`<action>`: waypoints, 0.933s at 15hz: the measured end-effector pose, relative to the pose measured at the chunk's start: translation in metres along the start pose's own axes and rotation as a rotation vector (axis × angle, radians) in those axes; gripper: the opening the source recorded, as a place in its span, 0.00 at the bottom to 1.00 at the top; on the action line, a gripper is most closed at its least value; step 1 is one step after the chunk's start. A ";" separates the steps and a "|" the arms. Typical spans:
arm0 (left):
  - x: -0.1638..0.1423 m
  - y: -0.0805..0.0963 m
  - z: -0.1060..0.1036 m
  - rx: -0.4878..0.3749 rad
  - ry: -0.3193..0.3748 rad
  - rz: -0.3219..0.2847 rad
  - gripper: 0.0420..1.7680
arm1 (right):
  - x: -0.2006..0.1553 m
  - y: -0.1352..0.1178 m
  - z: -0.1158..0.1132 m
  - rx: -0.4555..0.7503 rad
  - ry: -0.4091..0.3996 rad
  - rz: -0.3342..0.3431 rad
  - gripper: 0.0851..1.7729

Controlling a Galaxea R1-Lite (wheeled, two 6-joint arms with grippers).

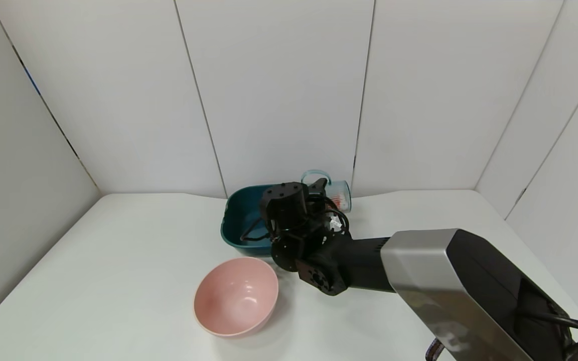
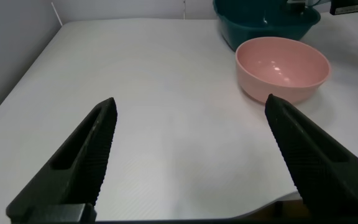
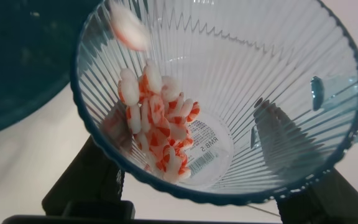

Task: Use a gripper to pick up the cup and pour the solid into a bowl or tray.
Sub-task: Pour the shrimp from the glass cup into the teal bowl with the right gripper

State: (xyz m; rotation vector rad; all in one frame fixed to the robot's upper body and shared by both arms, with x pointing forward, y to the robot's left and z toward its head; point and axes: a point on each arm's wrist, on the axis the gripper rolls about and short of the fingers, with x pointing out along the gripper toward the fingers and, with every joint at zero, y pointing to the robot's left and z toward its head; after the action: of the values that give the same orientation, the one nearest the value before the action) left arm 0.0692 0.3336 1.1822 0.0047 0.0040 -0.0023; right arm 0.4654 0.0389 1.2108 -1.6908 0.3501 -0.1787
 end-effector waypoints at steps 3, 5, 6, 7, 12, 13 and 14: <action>0.000 0.000 0.000 0.000 0.000 0.000 0.97 | -0.005 0.001 0.001 -0.040 -0.006 0.000 0.73; 0.000 0.000 0.000 0.000 0.000 0.000 0.97 | -0.007 0.001 0.002 -0.063 -0.002 0.000 0.73; 0.000 0.000 0.000 0.000 0.000 0.000 0.97 | -0.009 0.001 0.003 -0.071 -0.006 -0.001 0.73; 0.000 0.000 0.000 0.000 0.000 0.000 0.97 | -0.010 0.001 0.003 -0.082 -0.007 0.000 0.73; 0.000 0.000 0.000 0.000 0.000 0.000 0.97 | -0.010 -0.006 0.003 -0.148 -0.005 -0.029 0.73; 0.000 0.000 0.000 0.000 0.000 0.000 0.97 | -0.009 -0.009 0.002 -0.160 -0.002 -0.043 0.73; 0.000 0.000 0.000 0.000 0.000 0.000 0.97 | -0.008 -0.012 0.002 -0.174 0.004 -0.059 0.73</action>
State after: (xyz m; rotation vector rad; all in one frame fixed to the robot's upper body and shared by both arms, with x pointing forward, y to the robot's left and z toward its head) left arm 0.0692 0.3336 1.1822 0.0043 0.0040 -0.0023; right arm 0.4599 0.0445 1.2229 -1.8744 0.3268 -0.1996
